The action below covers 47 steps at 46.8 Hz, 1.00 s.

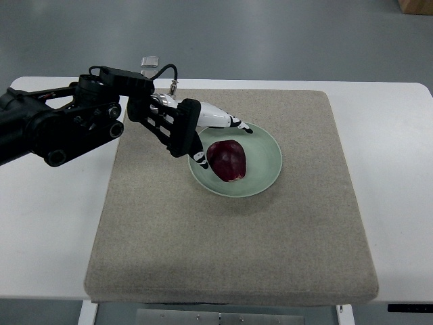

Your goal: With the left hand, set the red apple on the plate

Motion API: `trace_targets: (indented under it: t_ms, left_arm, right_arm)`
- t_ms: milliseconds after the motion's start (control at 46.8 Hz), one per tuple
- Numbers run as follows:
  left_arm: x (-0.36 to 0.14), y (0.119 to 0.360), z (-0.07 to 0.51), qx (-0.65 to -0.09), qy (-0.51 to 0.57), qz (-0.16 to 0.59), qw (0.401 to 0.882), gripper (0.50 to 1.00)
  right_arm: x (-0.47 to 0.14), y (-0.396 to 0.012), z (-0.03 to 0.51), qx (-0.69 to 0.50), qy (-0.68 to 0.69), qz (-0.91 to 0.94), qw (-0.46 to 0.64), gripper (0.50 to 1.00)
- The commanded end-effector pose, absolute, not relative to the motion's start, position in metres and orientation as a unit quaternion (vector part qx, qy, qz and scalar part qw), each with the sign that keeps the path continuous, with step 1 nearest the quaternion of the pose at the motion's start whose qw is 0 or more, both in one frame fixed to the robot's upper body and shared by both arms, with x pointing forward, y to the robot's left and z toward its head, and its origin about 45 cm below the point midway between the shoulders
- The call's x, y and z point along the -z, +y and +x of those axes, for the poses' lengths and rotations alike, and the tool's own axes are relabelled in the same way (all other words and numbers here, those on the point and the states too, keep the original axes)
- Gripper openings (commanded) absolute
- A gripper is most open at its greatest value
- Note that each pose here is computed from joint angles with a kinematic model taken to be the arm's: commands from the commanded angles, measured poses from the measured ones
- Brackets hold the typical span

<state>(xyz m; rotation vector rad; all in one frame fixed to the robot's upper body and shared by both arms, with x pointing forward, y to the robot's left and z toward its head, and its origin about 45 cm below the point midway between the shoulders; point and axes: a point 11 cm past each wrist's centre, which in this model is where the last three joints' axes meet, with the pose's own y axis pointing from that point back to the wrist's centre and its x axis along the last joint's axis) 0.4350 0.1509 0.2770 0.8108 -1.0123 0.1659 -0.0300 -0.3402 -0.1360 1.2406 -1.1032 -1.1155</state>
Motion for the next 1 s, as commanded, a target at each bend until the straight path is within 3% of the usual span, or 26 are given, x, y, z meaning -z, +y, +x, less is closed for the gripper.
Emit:
trace_targets:
  t_ms: [0,342,534,727,983]
  left_arm:
    - [-0.285,0.165,0.439,-0.091,-0.466,0.382,0.793,0.996]
    - [-0.306,0.237,0.453,-0.246,-0.311,0.317,0.862,0.996]
    - [-0.308,0.270,0.465,-0.336,-0.223,0.264,0.876,0.996]
    - [-0.304,0.291,0.471,-0.412,-0.124,0.183,0.884,0.996]
    - [-0.292,0.312,0.473,-0.465,-0.048,0.131,0.875,0.996]
  right_arm:
    - [0.136,-0.340,-0.030,0.469,-0.464,0.522,0.540,0.964]
    - [0.136,-0.340,-0.030,0.469,-0.464,0.522,0.540,0.964]
    - [0.136,-0.340,-0.030,0.469,-0.464,0.522,0.540,0.964]
    - [0.136,-0.340,-0.030,0.469,-0.464,0.522,0.540,0.964]
    - [0.136,-0.340,-0.030,0.469,-0.464,0.522,0.540,0.964]
